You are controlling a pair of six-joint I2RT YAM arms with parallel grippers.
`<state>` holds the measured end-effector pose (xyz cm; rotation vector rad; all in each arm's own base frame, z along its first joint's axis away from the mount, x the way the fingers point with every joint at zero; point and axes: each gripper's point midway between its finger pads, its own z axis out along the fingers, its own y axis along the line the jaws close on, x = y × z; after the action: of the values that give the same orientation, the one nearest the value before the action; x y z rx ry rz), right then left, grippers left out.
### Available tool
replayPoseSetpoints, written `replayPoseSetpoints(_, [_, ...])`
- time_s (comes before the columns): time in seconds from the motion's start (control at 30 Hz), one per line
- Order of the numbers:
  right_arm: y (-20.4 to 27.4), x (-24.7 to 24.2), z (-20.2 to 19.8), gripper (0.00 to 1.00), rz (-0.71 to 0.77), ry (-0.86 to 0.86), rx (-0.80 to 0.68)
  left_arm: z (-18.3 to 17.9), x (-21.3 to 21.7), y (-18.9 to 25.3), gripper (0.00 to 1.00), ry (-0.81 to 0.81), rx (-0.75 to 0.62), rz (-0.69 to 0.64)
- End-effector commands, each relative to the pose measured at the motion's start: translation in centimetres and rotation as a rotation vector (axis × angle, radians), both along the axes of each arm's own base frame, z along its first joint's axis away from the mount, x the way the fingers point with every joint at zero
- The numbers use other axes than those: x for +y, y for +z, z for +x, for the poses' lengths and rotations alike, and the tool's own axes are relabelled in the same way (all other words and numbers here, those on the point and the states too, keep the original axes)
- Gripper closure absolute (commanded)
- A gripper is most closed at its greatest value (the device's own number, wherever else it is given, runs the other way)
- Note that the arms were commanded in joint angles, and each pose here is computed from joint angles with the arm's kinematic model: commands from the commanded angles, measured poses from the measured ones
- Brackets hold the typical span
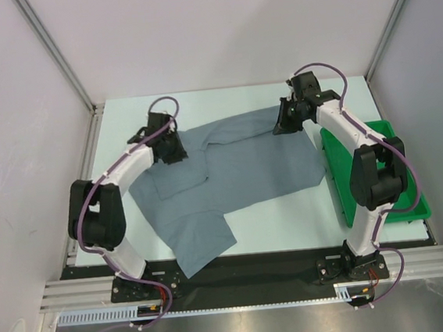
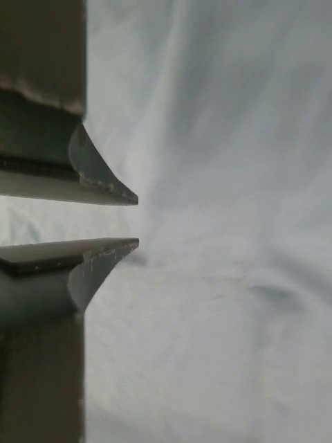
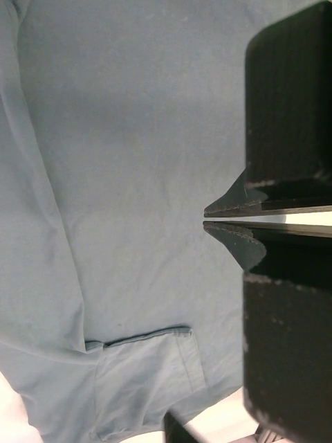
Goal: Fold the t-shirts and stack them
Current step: Fold the tshirt
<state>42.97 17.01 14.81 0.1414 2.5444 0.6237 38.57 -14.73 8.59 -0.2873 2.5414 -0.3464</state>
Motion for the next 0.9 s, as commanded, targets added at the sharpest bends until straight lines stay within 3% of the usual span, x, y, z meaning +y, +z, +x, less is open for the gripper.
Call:
replayPoseSetpoints(0.0, [1.8,1.0,1.6,0.89,0.019,0.016,-0.054,4.2,3.4,4.5,0.71,0.075,-0.125,-0.024])
replayPoseSetpoints(0.23, [0.5,1.5,5.4,0.88,-0.052,-0.007,-0.074,9.9,8.3,3.9,0.81,0.209,-0.138,-0.077])
replayPoseSetpoints(0.37, [-0.2,1.4,8.0,0.9,-0.086,-0.04,-0.078,12.9,12.0,2.3,0.92,0.313,-0.126,-0.14])
replayPoseSetpoints(0.6, [-1.7,1.8,11.1,0.94,-0.103,-0.052,-0.06,17.5,15.1,0.0,0.92,0.389,-0.126,-0.198])
replayPoseSetpoints(0.7, [-1.6,2.2,11.8,0.94,-0.099,-0.042,-0.065,18.1,16.1,-1.2,0.92,0.419,-0.109,-0.199])
replayPoseSetpoints(0.87, [-2.9,1.5,12.1,0.93,-0.124,-0.053,-0.05,16.1,17.7,-2.7,0.92,0.468,-0.058,-0.17])
